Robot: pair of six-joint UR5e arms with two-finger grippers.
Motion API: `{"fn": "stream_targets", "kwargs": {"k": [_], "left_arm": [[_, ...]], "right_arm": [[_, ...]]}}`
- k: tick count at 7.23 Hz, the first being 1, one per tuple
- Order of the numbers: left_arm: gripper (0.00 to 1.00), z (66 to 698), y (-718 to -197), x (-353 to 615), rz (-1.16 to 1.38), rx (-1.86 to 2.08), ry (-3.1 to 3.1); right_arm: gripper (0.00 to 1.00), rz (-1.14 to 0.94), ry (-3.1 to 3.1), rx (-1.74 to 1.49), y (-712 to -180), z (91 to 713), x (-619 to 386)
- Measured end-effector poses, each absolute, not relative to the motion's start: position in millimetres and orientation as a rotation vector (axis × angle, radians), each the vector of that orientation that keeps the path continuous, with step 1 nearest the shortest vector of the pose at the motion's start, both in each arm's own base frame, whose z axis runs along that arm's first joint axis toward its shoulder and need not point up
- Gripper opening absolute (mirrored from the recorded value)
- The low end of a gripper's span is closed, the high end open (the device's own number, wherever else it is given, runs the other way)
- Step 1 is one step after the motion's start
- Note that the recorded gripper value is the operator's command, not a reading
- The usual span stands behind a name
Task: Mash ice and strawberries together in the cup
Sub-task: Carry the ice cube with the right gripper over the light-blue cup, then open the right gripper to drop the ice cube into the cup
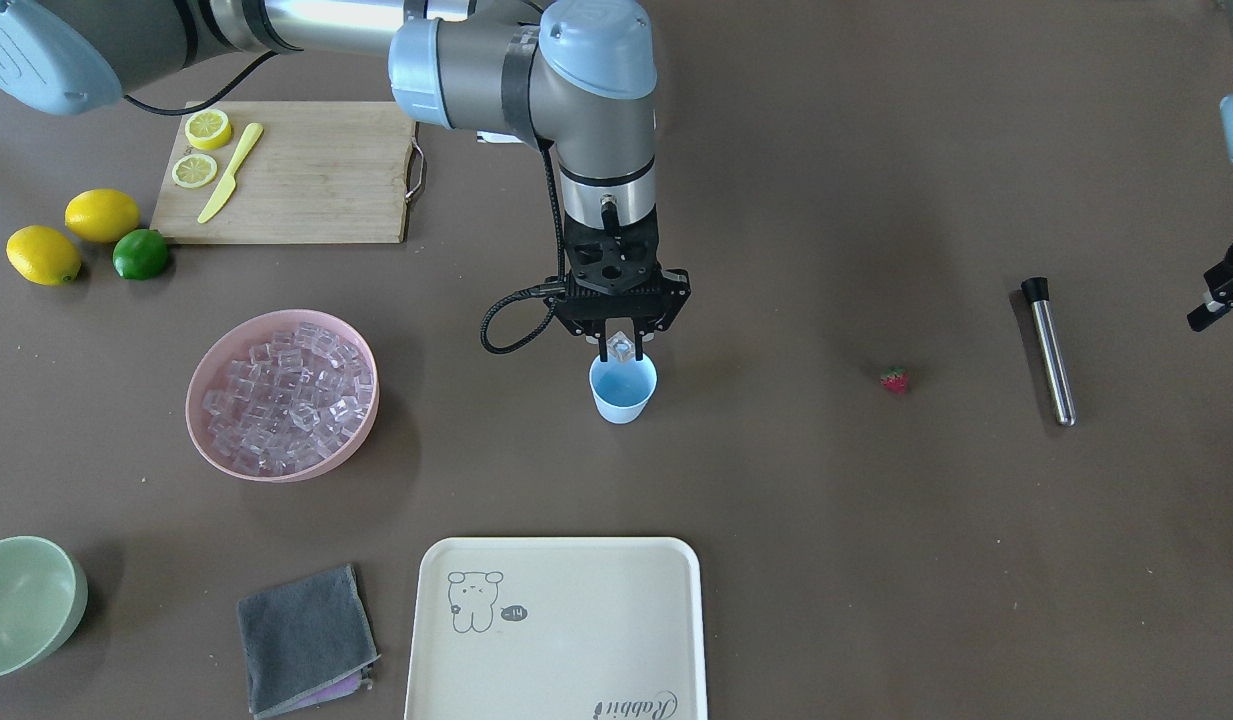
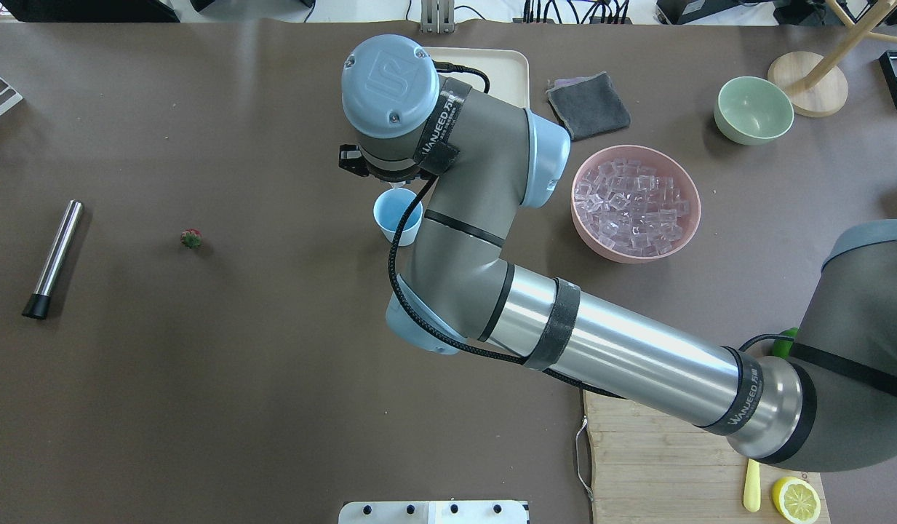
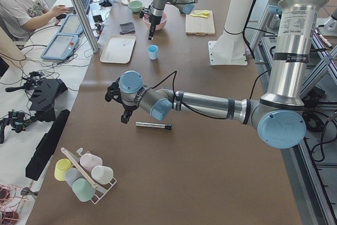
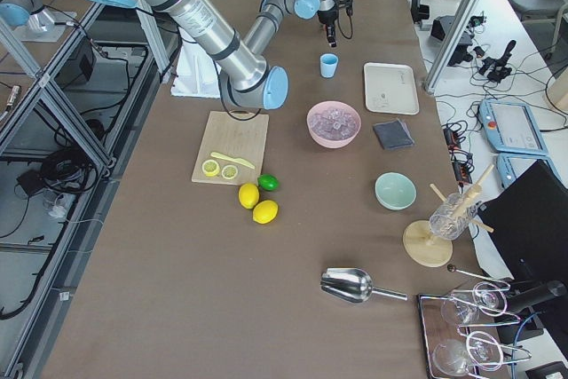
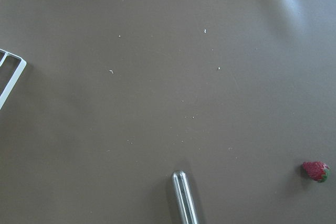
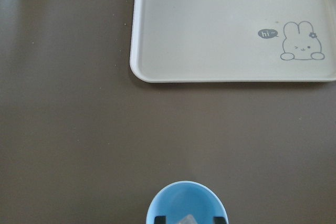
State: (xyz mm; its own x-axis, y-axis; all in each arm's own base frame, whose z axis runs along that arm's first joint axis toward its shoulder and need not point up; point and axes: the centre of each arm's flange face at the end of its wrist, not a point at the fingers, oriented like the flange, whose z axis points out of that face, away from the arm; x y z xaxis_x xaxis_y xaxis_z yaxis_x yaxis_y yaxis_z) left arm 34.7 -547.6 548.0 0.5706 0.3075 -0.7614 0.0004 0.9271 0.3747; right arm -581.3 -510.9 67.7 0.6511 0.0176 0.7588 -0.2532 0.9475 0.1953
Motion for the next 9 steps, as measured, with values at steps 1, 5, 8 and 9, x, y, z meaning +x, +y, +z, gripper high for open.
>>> {"fn": "stream_targets", "kwargs": {"k": [1, 5, 8, 9], "left_arm": [[0.97, 554, -545, 34, 0.184, 0.352, 0.952], [0.97, 561, -540, 34, 0.183, 0.351, 0.955], [0.97, 559, -543, 35, 0.185, 0.352, 0.956], [0.97, 559, -544, 36, 0.185, 0.352, 0.956]], "right_arm": [[0.00, 0.165, -0.856, 0.312, -516, 74, -595], [0.00, 0.154, -0.843, 0.314, -510, 94, -621], [0.00, 0.131, -0.834, 0.305, -498, 103, -632], [0.00, 0.126, -0.828, 0.310, -501, 107, -630]]}}
